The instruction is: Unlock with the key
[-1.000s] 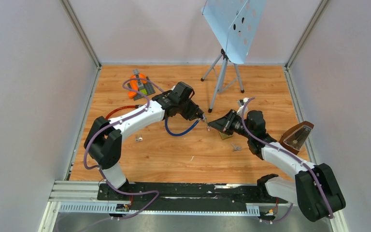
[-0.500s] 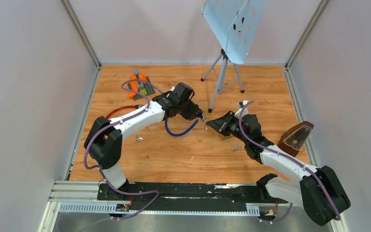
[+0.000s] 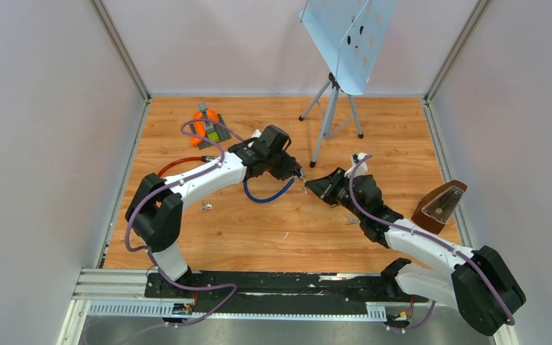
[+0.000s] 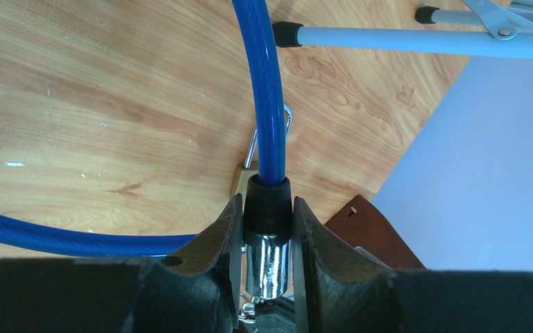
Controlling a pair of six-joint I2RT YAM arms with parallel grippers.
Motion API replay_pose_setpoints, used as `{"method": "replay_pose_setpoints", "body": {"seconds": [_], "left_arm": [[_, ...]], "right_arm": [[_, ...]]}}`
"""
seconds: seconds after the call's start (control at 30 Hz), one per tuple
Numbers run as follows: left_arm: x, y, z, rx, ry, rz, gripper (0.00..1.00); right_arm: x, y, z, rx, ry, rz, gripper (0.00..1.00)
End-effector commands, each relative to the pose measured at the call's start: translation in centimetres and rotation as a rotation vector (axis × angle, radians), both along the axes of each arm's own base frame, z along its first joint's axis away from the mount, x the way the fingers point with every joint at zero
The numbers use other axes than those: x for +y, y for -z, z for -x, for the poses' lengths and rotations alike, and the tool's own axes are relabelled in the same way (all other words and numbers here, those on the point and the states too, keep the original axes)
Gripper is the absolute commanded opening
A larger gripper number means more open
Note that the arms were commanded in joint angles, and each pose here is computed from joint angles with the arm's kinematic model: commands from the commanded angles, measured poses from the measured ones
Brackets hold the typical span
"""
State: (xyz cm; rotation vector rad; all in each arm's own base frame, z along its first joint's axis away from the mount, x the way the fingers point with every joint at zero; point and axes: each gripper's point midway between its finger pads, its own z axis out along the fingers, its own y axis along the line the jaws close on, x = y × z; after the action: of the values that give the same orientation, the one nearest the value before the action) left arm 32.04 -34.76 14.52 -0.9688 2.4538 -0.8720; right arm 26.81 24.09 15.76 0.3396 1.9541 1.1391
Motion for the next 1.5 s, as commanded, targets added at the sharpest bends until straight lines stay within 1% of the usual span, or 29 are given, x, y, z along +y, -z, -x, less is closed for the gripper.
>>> {"method": "replay_pose_setpoints", "body": {"seconds": [0.0,0.13,0.3,0.43,0.53,0.67,0.73,0.8,0.83,0.97,1.07,1.2,1.33,1.47], "left_arm": [[-1.7,-2.9,2.3,-0.064,0.091,0.045,0.0],[-1.6,-3.5,2.9,-0.091,0.105,0.038,0.0],[-1.8,-4.4,3.7,-0.139,0.132,0.039,0.0],[-1.9,-4.0,4.4,-0.133,0.145,0.036,0.0],[-2.6,-3.9,5.1,-0.113,0.163,0.075,0.0],[-2.7,-3.6,5.0,-0.111,0.153,0.081,0.0],[-2.3,-4.5,4.5,-0.168,0.141,0.08,0.0],[-2.1,-5.8,3.9,-0.247,0.129,0.111,0.0],[-2.2,-6.1,3.7,-0.288,0.126,0.139,0.0],[-2.4,-9.8,3.3,-0.462,0.134,0.261,0.0],[-2.2,-11.8,3.5,-0.55,0.152,0.298,0.0],[-2.1,-13.4,3.8,-0.639,0.173,0.337,0.0],[-2.4,-15.1,4.5,-0.719,0.21,0.402,0.0],[-2.2,-15.8,4.9,-0.766,0.228,0.42,0.0]], "right_arm": [[0.0,-3.1,-1.2,-0.102,0.031,-0.021,0.0],[0.2,-3.3,-1.6,-0.102,0.035,-0.03,0.0],[0.0,-4.7,-2.0,-0.166,0.037,-0.042,0.0],[-0.4,-5.5,-2.4,-0.19,0.049,-0.058,0.0],[-0.1,-5.2,-2.6,-0.18,0.042,-0.065,0.0],[-0.1,-5.1,-2.7,-0.172,0.042,-0.061,0.0],[-0.4,-5.0,-2.6,-0.132,0.05,-0.079,0.0],[-0.7,-4.6,-2.3,-0.075,0.041,-0.116,0.0],[-0.8,-4.7,-2.1,-0.05,0.034,-0.148,0.0],[-1.3,-4.6,-1.6,0.046,0.001,-0.273,0.0],[-1.5,-4.8,-1.2,0.09,-0.026,-0.356,0.0],[-1.2,-5.4,-0.8,0.148,-0.088,-0.455,0.0],[-0.7,-6.1,-0.6,0.175,-0.147,-0.493,0.0],[-0.2,-6.7,-0.3,0.208,-0.206,-0.555,0.0]]}}
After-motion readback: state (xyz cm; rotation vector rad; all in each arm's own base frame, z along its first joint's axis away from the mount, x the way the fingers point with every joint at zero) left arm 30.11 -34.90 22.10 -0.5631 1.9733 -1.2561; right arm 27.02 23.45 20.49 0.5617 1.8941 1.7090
